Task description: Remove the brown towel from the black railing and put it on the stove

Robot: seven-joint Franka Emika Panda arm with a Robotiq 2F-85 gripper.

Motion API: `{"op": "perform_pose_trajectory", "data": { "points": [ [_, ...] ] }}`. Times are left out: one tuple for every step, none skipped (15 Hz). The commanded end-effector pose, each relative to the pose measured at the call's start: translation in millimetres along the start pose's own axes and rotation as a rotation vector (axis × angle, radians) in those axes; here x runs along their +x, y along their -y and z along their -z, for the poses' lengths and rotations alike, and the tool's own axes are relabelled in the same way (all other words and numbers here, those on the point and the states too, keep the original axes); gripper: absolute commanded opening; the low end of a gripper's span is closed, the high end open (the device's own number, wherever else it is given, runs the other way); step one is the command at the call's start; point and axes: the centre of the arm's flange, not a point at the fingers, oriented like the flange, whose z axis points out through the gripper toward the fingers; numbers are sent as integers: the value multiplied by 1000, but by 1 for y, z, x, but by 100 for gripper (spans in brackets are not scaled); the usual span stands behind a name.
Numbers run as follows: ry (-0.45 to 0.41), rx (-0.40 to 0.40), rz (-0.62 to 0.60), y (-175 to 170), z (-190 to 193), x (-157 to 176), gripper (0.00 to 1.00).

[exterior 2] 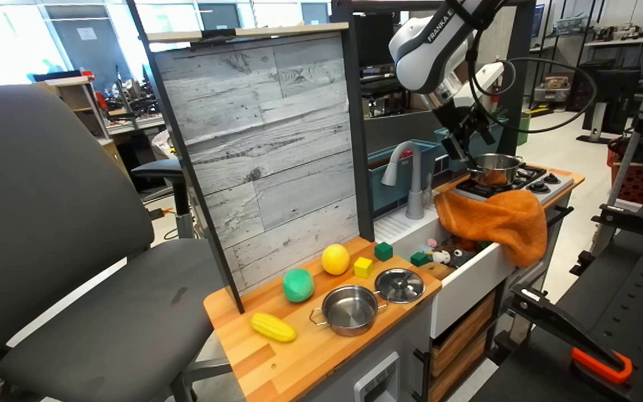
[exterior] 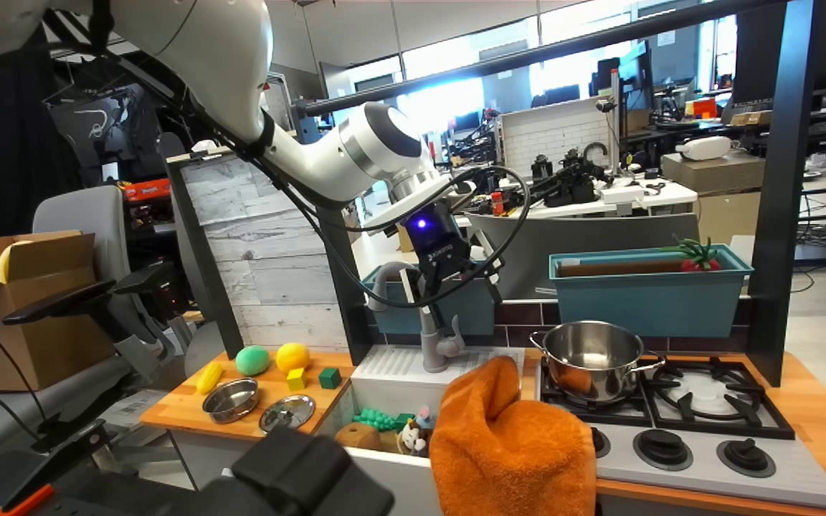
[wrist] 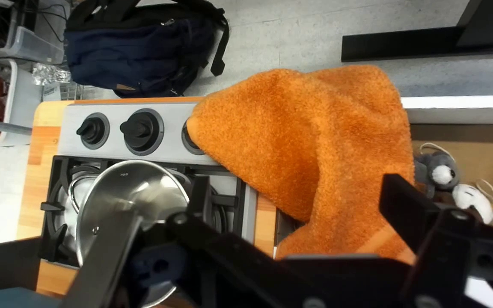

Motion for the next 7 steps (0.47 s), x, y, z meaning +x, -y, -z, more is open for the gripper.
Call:
{"op": "perform_pose_trajectory", "data": {
  "points": [
    [69, -5, 30, -1, 7, 2, 100],
    [128, 3, 53, -1, 9, 0, 100],
    [198, 15, 85, -2, 10, -4, 100],
    [252, 24, 110, -2, 12, -9, 100],
    [309, 32, 134, -3, 14, -14, 100],
    [357, 48, 163, -3, 18, -18, 100],
    [284, 36, 113, 2, 4, -34, 100]
  ]
}}
